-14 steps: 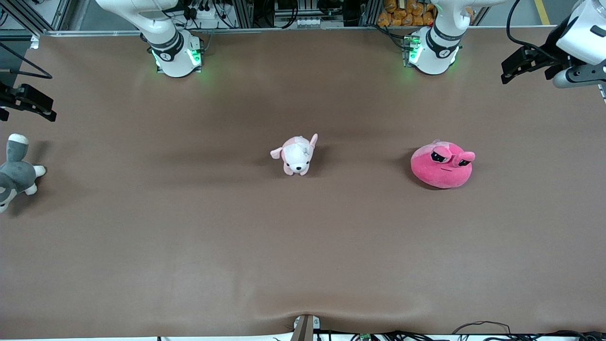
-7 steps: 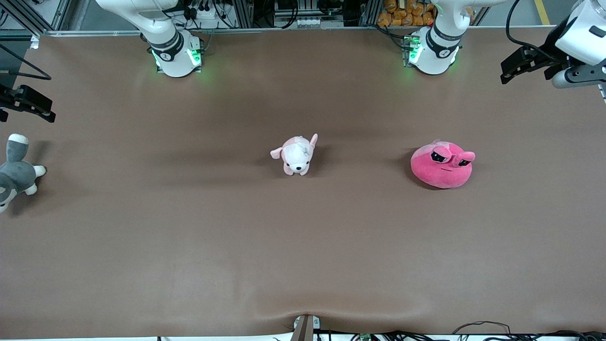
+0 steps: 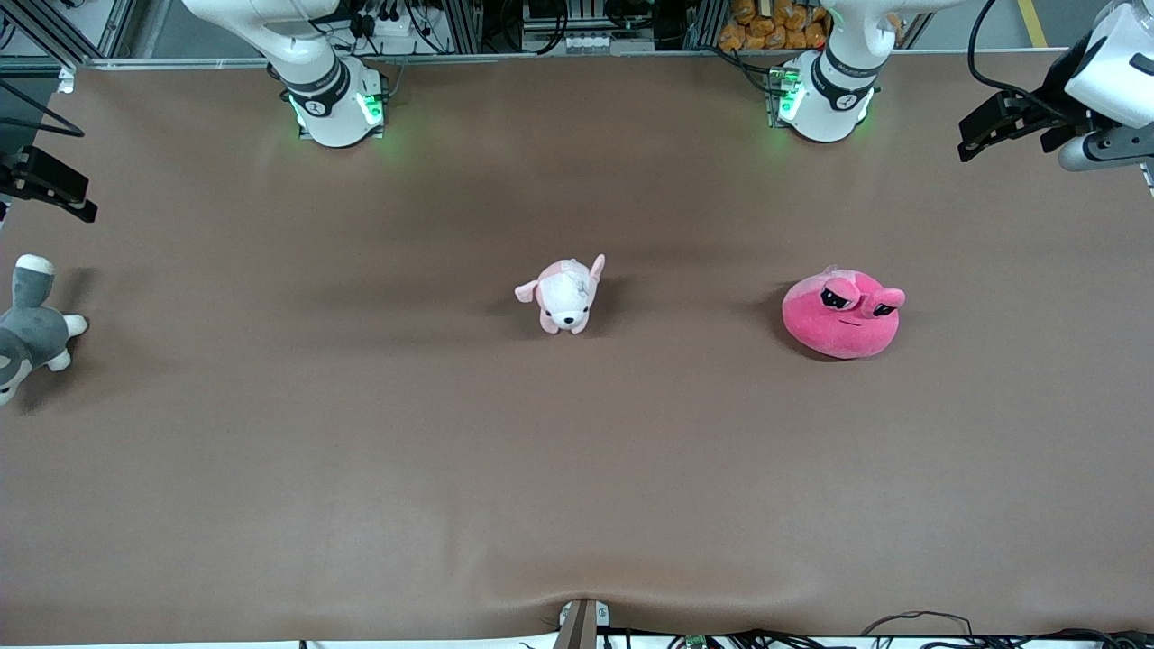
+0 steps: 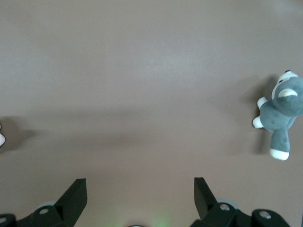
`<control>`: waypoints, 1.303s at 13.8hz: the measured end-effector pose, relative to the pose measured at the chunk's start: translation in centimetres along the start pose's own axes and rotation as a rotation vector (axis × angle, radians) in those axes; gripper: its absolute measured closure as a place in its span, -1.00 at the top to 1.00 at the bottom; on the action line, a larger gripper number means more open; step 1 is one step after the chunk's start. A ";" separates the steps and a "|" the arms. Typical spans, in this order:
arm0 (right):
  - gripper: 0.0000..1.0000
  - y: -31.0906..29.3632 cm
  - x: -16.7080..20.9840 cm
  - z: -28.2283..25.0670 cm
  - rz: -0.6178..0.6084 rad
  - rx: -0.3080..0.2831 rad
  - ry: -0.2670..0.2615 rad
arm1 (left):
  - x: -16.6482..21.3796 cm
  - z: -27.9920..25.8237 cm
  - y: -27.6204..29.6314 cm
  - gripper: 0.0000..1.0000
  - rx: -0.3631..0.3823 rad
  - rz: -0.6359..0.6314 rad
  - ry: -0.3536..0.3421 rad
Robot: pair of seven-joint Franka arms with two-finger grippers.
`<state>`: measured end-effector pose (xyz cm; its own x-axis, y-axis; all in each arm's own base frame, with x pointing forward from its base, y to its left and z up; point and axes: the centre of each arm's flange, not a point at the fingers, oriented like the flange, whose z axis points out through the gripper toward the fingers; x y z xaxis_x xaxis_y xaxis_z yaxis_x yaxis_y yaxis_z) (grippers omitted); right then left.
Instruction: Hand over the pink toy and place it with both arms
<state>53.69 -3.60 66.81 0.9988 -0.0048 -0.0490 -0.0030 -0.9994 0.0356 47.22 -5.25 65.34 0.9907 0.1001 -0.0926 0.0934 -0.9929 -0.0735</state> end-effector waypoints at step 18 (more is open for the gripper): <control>1.00 1.0 -0.5 0.9 0.019 0.027 -0.062 | 1.2 2.4 0.1 1.00 0.009 -0.089 -0.052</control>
<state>53.14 -4.62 66.00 0.9936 -0.0256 -0.1104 -0.0246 -0.9996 0.0105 48.22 -5.10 62.87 0.9720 0.1911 -0.1369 0.1796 -0.9794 -0.0924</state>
